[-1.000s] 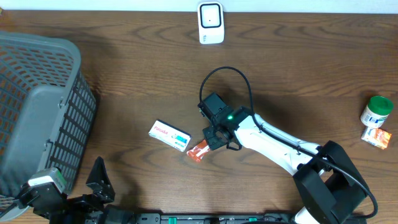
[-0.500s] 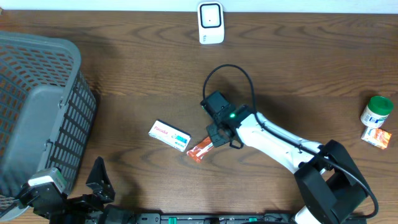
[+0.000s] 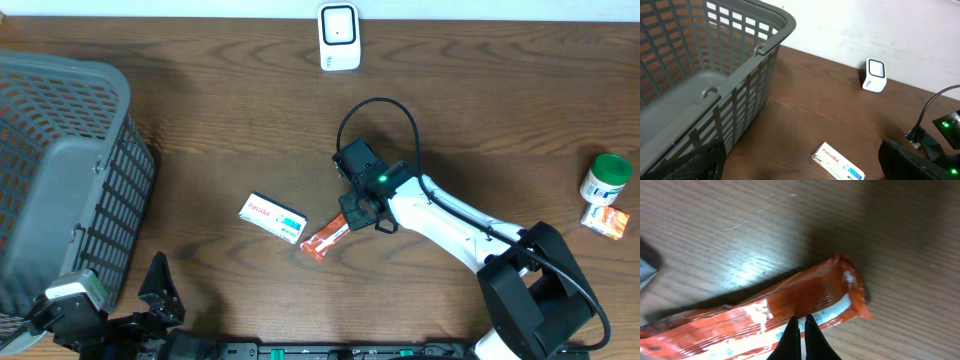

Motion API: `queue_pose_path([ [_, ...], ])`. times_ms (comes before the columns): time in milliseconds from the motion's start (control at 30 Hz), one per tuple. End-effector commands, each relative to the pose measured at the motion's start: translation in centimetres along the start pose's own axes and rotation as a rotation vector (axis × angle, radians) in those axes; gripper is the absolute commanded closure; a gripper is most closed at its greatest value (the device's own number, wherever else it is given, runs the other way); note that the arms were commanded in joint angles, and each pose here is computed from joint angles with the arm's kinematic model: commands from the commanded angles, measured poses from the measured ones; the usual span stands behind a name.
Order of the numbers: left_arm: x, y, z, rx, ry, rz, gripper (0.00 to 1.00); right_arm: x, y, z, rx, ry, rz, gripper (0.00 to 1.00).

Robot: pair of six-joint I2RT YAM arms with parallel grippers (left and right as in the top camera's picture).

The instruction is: Scan the item barcode

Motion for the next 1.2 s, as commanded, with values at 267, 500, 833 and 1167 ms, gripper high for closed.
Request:
queue_pose_path([
  [267,0.0,0.0,-0.1,0.006,0.002,-0.002,0.03,0.9,0.2,2.2,-0.088,0.054,0.043,0.98],
  [500,-0.1,0.0,-0.1,0.006,0.002,-0.002,0.03,1.2,-0.5,1.0,-0.01,0.058,0.046,0.99],
  [833,-0.1,0.0,-0.1,0.006,0.002,-0.002,0.03,0.8,-2.3,-1.5,0.083,0.013,0.064,0.99],
  [1167,-0.1,0.0,-0.1,0.006,0.002,-0.002,0.02,-0.5,-2.3,-3.0,0.081,-0.06,0.032,0.99],
])
Point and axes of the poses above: each gripper's point midway between its finger pads, its own y axis back along the fingers, its own z axis along the line the jaws close on, x = y × z, the point moved 3 cm from there along y, back along the fingers, and after that the axes turned 7 degrees about -y, right-handed, at the moved point
